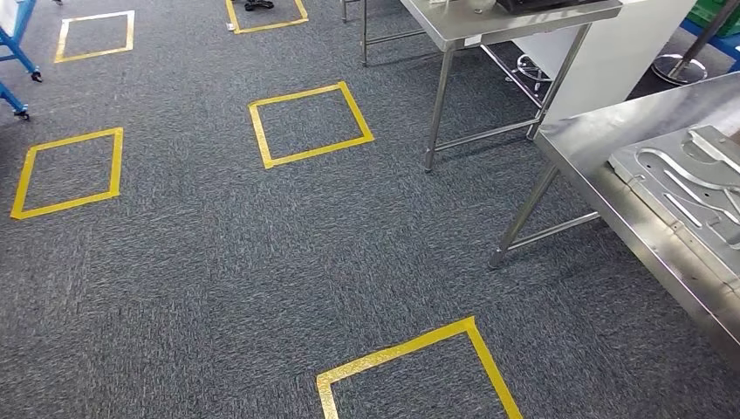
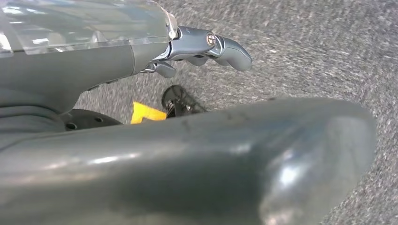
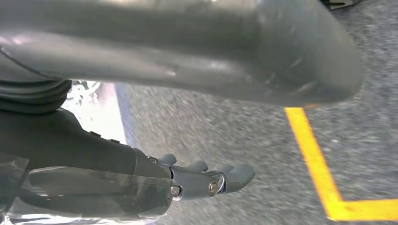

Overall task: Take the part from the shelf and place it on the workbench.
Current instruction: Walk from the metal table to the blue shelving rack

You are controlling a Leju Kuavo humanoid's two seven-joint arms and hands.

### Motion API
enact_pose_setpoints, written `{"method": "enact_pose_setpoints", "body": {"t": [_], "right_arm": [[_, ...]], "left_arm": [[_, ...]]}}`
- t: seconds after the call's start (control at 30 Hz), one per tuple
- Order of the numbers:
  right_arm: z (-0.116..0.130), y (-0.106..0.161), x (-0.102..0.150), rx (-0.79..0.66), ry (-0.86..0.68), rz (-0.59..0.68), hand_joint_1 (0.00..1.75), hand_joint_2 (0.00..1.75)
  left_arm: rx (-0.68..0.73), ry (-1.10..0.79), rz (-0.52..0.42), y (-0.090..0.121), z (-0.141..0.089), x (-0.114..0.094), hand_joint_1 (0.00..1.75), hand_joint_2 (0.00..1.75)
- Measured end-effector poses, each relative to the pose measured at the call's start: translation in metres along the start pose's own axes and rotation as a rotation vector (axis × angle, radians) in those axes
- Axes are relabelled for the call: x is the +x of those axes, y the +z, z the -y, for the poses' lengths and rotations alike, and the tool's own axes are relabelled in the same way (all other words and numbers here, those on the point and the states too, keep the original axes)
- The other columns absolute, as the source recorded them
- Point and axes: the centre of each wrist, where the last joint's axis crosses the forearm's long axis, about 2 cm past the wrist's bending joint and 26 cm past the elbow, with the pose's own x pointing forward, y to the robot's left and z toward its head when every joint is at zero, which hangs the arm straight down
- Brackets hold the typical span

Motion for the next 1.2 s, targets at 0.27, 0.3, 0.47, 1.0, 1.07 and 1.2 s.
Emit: {"method": "enact_pose_setpoints", "body": {"t": [0.27, 0.3, 0.47, 1.0, 1.07, 1.2], "right_arm": [[-0.019, 0.004, 0.000, -0.018, 0.040, 0.043, 0.00, 0.00], [-0.021, 0.004, 0.000, -0.017, 0.034, 0.048, 0.00, 0.00], [-0.034, 0.007, 0.003, -0.009, -0.021, 0.069, 0.00, 0.00], [-0.048, 0.010, 0.016, 0.025, -0.238, -0.046, 0.00, 0.00], [-0.049, 0.010, 0.019, 0.026, -0.269, -0.047, 0.00, 0.00], [-0.054, 0.011, 0.024, 0.022, -0.311, -0.048, 0.00, 0.00]], "left_arm": [[-0.047, -0.005, -0.023, -0.003, -0.015, 0.001, 0.00, 0.00], [-0.054, -0.004, -0.024, -0.003, -0.018, 0.002, 0.00, 0.00], [-0.072, -0.038, -0.026, -0.006, -0.033, 0.003, 0.00, 0.00], [-0.161, -0.230, -0.001, -0.020, -0.049, 0.026, 0.00, 0.00], [-0.181, -0.253, 0.004, -0.021, -0.051, 0.028, 0.00, 0.00], [-0.205, -0.307, 0.011, -0.022, -0.054, 0.030, 0.00, 0.00]]}}
